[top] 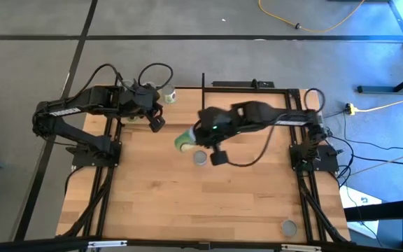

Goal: Pick and place cans onto a shelf
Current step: Put the canned chicken soup on the shelf

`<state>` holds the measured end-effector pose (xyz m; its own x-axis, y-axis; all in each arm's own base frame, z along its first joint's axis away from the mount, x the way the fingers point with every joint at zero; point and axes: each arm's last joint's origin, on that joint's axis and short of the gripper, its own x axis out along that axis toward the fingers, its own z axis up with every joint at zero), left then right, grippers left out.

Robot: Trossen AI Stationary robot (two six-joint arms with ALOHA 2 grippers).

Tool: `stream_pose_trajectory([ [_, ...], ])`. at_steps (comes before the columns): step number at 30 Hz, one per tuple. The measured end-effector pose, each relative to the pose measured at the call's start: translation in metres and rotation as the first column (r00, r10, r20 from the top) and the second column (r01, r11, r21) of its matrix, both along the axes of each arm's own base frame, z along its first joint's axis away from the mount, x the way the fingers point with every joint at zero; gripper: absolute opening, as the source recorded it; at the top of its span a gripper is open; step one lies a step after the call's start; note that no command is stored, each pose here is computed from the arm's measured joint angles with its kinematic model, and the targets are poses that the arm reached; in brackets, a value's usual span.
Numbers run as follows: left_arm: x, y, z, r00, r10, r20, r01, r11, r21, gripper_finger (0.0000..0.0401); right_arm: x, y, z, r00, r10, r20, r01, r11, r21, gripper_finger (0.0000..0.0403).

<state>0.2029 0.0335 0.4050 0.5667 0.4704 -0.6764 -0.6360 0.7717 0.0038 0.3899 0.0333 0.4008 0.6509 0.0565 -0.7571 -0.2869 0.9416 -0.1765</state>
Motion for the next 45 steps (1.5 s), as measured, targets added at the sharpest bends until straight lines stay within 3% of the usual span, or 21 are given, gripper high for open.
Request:
stream_pose_trajectory([
  [5, 0.0, -0.001, 0.0, 1.0, -0.014, 0.0, 0.014, 1.0, -0.016, 0.0, 0.027, 0.006, -0.031, 0.997, 0.053, -0.057, -0.05, 0.997, 0.059, 0.0006],
  [21, 0.0, -0.001, 0.0, 1.0, -0.015, 0.0, 0.015, 1.0, -0.016, 0.0, 0.081, 0.009, -0.137, 0.958, 0.045, -0.283, -0.031, 0.998, 0.051, 0.0006],
  [28, 0.0, -0.001, 0.0, 1.0, -0.015, 0.0, 0.015, 1.0, -0.016, 0.0, 0.092, 0.01, -0.168, 0.94, 0.046, -0.339, -0.032, 0.998, 0.047, 0.0006],
  [45, 0.0, -0.001, 0.0, 1.0, -0.015, -0.001, 0.015, 1.0, -0.016, 0.0, 0.097, 0.008, -0.177, 0.94, 0.04, -0.338, -0.026, 0.999, 0.047, 0.0041],
])
